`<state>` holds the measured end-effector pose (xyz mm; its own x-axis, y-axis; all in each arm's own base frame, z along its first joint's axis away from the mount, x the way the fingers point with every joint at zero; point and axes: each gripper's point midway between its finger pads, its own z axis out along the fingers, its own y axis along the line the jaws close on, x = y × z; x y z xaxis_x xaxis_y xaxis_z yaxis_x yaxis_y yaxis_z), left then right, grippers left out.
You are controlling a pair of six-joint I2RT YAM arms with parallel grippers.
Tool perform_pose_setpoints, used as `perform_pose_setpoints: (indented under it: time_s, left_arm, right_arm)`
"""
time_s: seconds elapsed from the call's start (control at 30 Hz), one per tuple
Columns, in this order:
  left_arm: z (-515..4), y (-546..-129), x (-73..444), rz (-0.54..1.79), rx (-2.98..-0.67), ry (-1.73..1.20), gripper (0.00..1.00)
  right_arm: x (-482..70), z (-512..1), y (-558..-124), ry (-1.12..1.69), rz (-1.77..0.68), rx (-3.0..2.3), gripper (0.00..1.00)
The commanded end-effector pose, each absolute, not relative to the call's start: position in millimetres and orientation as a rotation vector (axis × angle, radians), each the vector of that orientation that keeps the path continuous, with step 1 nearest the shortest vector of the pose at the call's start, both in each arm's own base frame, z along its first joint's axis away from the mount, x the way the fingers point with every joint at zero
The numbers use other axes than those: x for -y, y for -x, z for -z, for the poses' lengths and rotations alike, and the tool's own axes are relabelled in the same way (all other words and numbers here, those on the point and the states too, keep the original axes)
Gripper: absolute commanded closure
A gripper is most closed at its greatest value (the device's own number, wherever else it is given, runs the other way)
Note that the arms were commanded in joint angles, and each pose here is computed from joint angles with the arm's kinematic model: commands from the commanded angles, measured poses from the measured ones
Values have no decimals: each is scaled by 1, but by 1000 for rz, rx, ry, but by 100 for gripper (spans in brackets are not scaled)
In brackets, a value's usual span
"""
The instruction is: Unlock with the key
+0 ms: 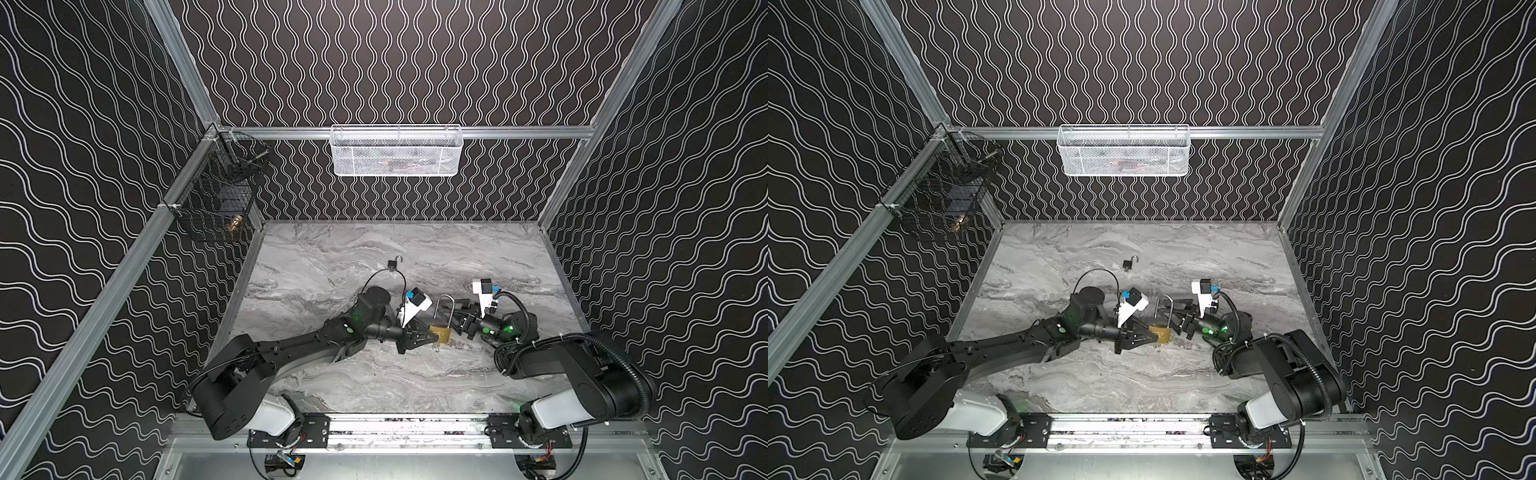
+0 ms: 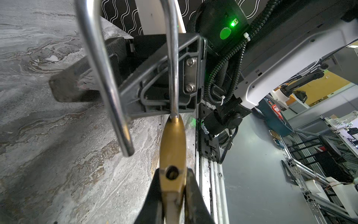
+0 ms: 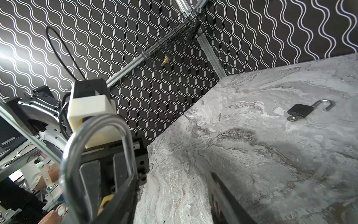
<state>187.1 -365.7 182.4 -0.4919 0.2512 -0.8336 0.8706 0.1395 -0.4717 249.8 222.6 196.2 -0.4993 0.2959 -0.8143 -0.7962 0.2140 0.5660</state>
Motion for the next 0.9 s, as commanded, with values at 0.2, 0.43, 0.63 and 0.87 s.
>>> perform_pose_setpoints:
  time_s: [0.2, 0.43, 0.63, 0.87]
  left_arm:
    - [-206, -196, 360, 1445, -1729, -1016, 100]
    - [-209, -178, 365, 1578, -1679, -1111, 100]
    - [-196, -176, 366, 1526, -1741, -1133, 100]
    - [-186, -186, 366, 1356, -1799, -1120, 100]
  right_arm:
    - [-227, -222, -226, 673, -1490, -1394, 39]
    - [-231, -221, -228, 690, -1518, -1405, 38]
    - [-233, -220, -230, 689, -1522, -1407, 37]
    - [-228, -211, -256, 527, -1466, -1477, 36]
